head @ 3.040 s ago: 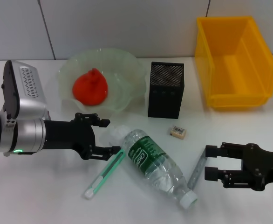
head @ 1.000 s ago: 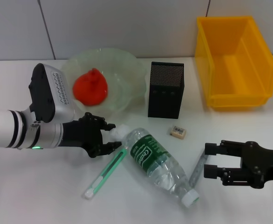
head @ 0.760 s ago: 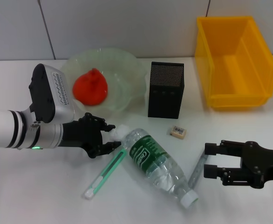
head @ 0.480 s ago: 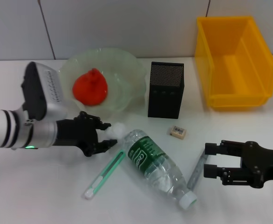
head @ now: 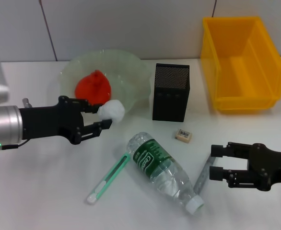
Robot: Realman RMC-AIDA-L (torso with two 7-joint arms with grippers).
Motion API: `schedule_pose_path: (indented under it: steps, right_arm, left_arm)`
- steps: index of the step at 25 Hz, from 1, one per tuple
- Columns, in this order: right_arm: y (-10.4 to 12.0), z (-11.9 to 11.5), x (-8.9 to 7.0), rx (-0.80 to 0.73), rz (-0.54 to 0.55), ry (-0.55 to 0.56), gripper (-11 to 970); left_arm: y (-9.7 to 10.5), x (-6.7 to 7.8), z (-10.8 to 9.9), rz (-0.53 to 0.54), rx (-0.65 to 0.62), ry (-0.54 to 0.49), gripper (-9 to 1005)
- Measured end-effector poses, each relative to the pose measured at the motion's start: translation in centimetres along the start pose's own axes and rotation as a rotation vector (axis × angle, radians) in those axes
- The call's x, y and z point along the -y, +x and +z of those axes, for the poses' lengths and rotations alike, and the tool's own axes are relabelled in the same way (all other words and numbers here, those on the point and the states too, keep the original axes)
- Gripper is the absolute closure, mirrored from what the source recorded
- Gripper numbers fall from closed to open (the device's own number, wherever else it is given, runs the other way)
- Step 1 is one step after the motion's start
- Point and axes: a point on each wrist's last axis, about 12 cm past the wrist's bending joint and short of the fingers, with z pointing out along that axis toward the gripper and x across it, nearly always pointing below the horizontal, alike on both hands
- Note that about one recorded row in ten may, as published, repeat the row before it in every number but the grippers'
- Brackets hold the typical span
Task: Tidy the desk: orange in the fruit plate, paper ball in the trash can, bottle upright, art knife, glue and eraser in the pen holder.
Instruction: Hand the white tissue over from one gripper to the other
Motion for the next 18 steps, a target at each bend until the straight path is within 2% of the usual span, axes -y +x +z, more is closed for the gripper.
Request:
schedule_pose_path:
  steps: [4,5,6,7,8,9,10,11,14,15,16,18]
  right_arm:
    - [-0.5,-0.5,0.1,0.035,0.024,0.014,174]
    - [-1.2,-1.3,0.3,0.087,0.071,0.024,174]
    - [-1.2,-1.3,0.3,0.087,0.071,0.024,174]
    - [-2.2,-2.2,0.4,0.137,0.139,0.023,174]
    - [-2.8,-2.6,0.5,0.159,0.185,0.018,174]
    - [-2.8,-2.6,0.5,0.159,0.185,0.018,174]
    - [-3.8,-3.4,0.7,0.196,0.306,0.006,174]
    - [-3.8,-3.4,0.7,0.196,0.306,0.006,174]
    - [-4.9,-4.2,1.3,0.226,0.508,-0.009,174]
    - [-5.4,-4.5,1.7,0.225,0.629,-0.025,174]
    - [-5.4,-4.5,1.7,0.225,0.629,-0.025,174]
    - [-5.9,-4.4,1.9,0.207,0.705,-0.042,174]
  left_arm:
    - [-0.5,0.3,-0.5,-0.013,0.052,0.032,562]
    - [-0.5,0.3,-0.5,-0.013,0.052,0.032,563]
    - [-0.5,0.3,-0.5,-0.013,0.052,0.032,563]
    - [-0.7,0.6,-0.7,-0.012,0.080,0.055,564]
    - [-1.2,1.4,-0.5,0.023,0.161,0.104,565]
    - [-1.2,1.4,-0.5,0.023,0.161,0.104,565]
    - [-1.3,1.7,-0.4,0.034,0.185,0.117,565]
    - [-1.3,1.7,-0.4,0.034,0.185,0.117,565]
    - [-1.9,2.2,0.1,0.078,0.255,0.149,565]
    - [-2.2,2.4,0.5,0.106,0.284,0.163,565]
    - [-2.2,2.4,0.5,0.106,0.284,0.163,565]
    - [-2.5,2.6,0.9,0.132,0.309,0.174,565]
